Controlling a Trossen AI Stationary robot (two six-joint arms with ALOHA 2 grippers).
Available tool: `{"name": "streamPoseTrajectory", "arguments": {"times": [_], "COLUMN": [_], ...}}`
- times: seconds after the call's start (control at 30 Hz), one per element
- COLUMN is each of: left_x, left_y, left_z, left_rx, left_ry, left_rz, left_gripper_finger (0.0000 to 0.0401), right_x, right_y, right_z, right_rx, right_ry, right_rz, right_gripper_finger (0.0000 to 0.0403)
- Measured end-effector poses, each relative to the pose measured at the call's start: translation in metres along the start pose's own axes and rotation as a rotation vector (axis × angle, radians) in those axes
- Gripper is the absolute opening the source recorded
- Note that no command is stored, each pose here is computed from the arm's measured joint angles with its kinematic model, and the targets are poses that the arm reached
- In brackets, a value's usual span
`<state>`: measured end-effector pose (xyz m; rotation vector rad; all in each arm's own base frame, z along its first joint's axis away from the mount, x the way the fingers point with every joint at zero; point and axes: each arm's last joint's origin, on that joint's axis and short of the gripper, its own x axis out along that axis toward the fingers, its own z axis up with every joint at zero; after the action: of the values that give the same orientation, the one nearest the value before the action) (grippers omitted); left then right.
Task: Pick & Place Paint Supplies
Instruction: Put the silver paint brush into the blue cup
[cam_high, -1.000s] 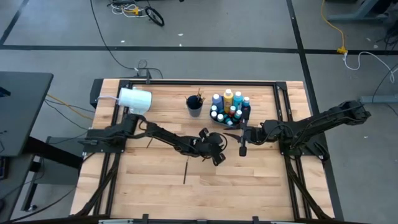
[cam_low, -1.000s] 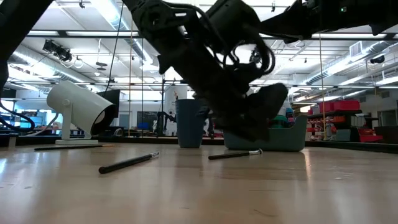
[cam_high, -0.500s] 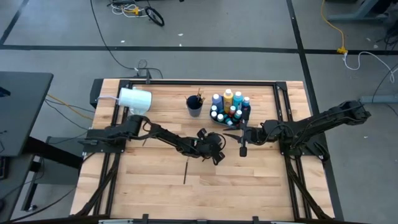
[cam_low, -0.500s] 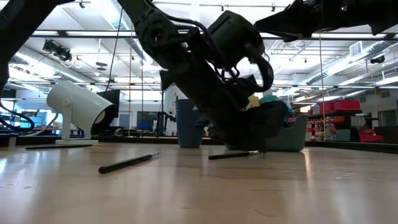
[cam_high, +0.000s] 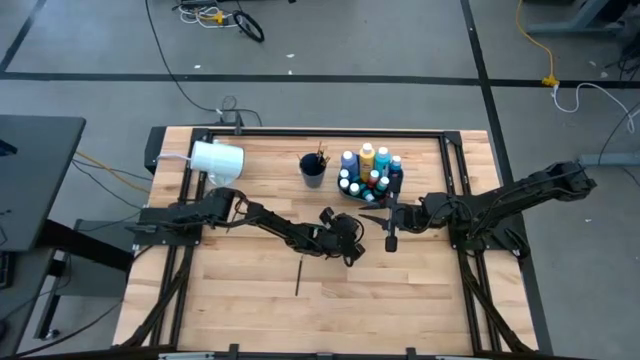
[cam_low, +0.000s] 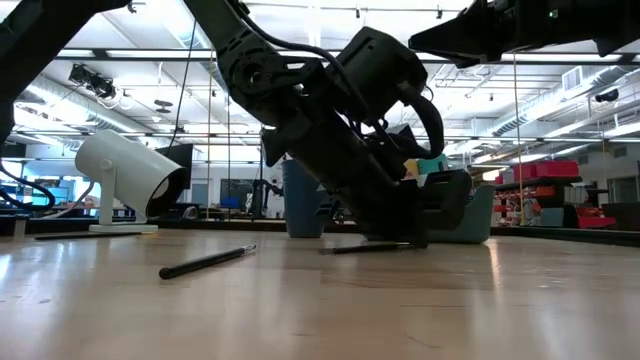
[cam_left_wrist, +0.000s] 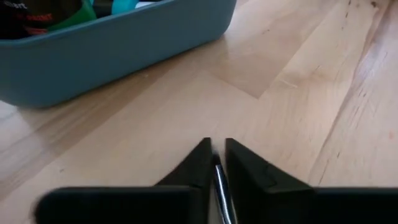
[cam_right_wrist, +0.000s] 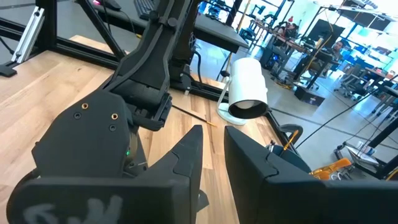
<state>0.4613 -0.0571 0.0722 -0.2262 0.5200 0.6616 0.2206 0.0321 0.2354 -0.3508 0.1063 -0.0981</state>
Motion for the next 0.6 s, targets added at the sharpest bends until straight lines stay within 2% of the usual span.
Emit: {"name": "streamPoseTrajectory", "arguments": {"times": [0.1, 0.3, 0.43, 0.6], "left_x": [0.000, -0.017, -0.050, -0.098], "left_y": [-0.001, -0.004, -0.007, -0.005], "left_z": [0.000, 0.012, 0.051, 0.093], "left_rx": [-0.007, 0.039, 0.031, 0.097], "left_ry": [-0.004, -0.019, -0.121, -0.234], "left_rz": [-0.009, 0.003, 0.030, 0.116], "left_gripper_finger": [0.0015, 0.0015, 0.0006, 0.0004], "right_x": [0.000, 0.000, 0.000, 0.000], "right_y": [0.000, 0.000, 0.000, 0.000], "right_z": [0.000, 0.000, -0.001, -0.001], "right_rx": [0.000, -0.002, -0.003, -0.003], "right_ry": [0.001, 0.004, 0.008, 0.007], "right_rz": [0.000, 0.001, 0.003, 0.004], "right_gripper_finger": [0.0071, 0.0071, 0.0071, 0.0071]}}
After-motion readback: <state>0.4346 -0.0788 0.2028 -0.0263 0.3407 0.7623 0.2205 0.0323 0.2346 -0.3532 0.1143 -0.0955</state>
